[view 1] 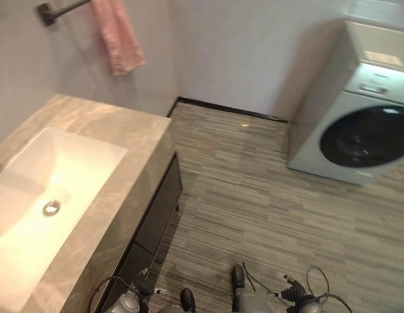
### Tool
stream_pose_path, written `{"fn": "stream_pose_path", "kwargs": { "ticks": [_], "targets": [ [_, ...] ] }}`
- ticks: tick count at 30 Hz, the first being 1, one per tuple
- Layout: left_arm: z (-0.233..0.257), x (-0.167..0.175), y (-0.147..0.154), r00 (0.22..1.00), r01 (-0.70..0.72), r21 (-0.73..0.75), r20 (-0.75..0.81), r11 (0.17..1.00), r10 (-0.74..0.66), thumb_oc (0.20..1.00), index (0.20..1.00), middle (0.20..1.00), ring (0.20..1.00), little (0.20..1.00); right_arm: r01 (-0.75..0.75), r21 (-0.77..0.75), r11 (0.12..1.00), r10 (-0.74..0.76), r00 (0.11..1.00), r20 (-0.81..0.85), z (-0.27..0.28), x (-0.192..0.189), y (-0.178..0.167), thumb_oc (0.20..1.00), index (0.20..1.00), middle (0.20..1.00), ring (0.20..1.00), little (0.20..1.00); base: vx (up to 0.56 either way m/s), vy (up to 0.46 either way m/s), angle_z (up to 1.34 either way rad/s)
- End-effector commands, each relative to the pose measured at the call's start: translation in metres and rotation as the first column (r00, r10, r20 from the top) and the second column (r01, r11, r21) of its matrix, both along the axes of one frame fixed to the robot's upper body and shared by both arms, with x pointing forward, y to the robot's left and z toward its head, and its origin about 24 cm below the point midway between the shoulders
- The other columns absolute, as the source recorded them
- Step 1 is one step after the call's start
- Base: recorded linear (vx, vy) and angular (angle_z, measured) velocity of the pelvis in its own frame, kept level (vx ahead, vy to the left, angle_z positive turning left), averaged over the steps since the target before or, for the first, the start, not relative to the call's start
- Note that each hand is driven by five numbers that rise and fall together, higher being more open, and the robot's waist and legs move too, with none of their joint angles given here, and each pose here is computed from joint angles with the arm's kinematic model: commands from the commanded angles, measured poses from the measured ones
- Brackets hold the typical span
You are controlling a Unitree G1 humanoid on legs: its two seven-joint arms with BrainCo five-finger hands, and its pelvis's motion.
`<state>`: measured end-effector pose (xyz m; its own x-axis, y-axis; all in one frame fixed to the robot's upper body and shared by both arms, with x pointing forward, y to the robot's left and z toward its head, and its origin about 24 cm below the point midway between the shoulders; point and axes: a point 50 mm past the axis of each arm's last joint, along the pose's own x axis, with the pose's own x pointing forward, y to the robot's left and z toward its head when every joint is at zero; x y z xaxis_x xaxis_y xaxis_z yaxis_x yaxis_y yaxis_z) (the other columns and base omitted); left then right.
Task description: Put brush and paste in cup on sink, flatten towel.
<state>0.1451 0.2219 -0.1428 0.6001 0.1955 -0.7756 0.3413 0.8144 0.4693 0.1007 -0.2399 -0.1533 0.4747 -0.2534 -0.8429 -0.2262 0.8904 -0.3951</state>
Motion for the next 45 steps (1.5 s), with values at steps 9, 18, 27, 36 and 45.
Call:
{"fn": "stream_pose_path", "kwargs": {
  "ticks": [9,18,27,36,45],
  "targets": [
    [0.016,0.032,-0.005,0.988,-0.054,-0.085,0.142,0.995,0.065,1.000,1.000,1.000,1.000,1.000,0.080,-0.076,0.994,-0.073,0.993,0.088,0.015,0.002,-0.037,1.000,1.000,1.000,1.000,1.000,0.08,-0.107,-0.17],
    [0.043,0.062,-0.003,0.941,-0.069,-0.131,0.322,0.989,0.108,1.000,1.000,1.000,1.000,1.000,0.106,-0.064,0.992,-0.085,0.959,0.269,0.038,0.036,-0.048,1.000,1.000,1.000,1.000,1.000,0.06,-0.008,-0.06],
    [0.073,0.072,0.001,0.852,-0.086,-0.255,0.483,0.963,0.204,1.000,1.000,1.000,1.000,1.000,0.124,0.116,0.986,-0.164,0.863,0.478,0.061,0.069,-0.024,1.000,1.000,1.000,1.000,1.000,0.12,0.095,-0.31],
    [0.083,0.075,-0.006,0.847,0.016,-0.226,0.521,0.974,0.107,1.000,1.000,1.000,1.000,1.000,0.108,0.160,0.981,-0.169,0.879,0.445,0.053,0.068,-0.010,1.000,1.000,1.000,1.000,1.000,0.13,0.097,0.03],
    [0.090,0.071,0.007,0.833,0.003,-0.198,0.544,0.980,0.107,1.000,1.000,1.000,1.000,1.000,0.061,0.211,0.976,-0.163,0.846,0.507,0.064,0.079,0.000,1.000,1.000,1.000,1.000,1.000,0.13,0.117,-0.04]
  ]
}}
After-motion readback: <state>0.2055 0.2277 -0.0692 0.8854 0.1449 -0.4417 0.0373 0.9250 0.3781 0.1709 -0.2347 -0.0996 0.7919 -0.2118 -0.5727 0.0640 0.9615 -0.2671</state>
